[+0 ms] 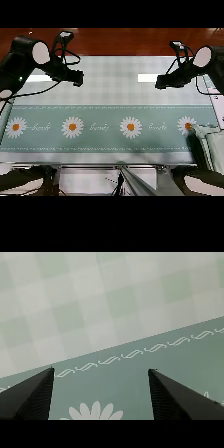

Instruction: Fold the shirts.

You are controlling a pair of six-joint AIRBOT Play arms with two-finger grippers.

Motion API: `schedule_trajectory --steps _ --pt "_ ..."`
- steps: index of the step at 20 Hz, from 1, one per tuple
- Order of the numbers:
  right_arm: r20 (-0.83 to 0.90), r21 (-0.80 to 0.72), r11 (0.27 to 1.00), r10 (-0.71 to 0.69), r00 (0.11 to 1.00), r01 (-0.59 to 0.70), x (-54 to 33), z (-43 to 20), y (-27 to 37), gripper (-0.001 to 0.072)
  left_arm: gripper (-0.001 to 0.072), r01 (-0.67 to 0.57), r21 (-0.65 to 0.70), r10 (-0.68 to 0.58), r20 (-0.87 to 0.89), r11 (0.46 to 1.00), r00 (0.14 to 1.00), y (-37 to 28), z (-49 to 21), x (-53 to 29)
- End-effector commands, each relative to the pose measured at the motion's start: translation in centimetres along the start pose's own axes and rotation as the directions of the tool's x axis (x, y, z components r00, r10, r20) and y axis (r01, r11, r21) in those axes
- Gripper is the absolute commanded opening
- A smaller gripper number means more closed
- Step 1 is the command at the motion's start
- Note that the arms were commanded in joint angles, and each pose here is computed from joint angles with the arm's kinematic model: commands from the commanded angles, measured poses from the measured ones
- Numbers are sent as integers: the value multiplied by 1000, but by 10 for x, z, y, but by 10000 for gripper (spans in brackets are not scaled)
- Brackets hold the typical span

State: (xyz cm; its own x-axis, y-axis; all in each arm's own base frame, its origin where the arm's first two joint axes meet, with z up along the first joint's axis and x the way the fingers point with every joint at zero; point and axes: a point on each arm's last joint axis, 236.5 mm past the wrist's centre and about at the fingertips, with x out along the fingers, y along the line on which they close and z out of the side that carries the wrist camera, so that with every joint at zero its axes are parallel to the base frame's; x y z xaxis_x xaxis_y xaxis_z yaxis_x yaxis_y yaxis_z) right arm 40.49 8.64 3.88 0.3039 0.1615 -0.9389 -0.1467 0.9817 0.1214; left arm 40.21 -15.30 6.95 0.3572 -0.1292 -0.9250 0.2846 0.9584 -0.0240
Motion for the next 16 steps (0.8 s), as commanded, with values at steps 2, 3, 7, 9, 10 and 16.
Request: schedule_trajectory --steps 2,3,7,9,10,16 --pt "0 -1 1000 1 1000 -1 0 0 0 591 720 0 1 0 -12 1000 1000 0 -1 5" --pt "0 -1 1000 1 1000 -1 0 0 0 591 720 0 1 0 -12 1000 1000 0 -1 5" --pt "0 -1 1000 1 1000 -1 0 0 0 590 720 -1 1 1 -14 1000 1000 0 -2 6" --pt "0 -1 1000 1 1000 -1 0 0 0 591 720 -1 1 1 -18 1000 1000 0 -2 8" --pt "0 -1 1000 1 1000 -1 0 0 0 591 720 -1 1 1 -20 1000 1000 0 -2 9" --pt "0 -1 1000 1 1000 -1 0 0 0 591 720 -2 1 2 -25 1000 1000 0 -3 11"
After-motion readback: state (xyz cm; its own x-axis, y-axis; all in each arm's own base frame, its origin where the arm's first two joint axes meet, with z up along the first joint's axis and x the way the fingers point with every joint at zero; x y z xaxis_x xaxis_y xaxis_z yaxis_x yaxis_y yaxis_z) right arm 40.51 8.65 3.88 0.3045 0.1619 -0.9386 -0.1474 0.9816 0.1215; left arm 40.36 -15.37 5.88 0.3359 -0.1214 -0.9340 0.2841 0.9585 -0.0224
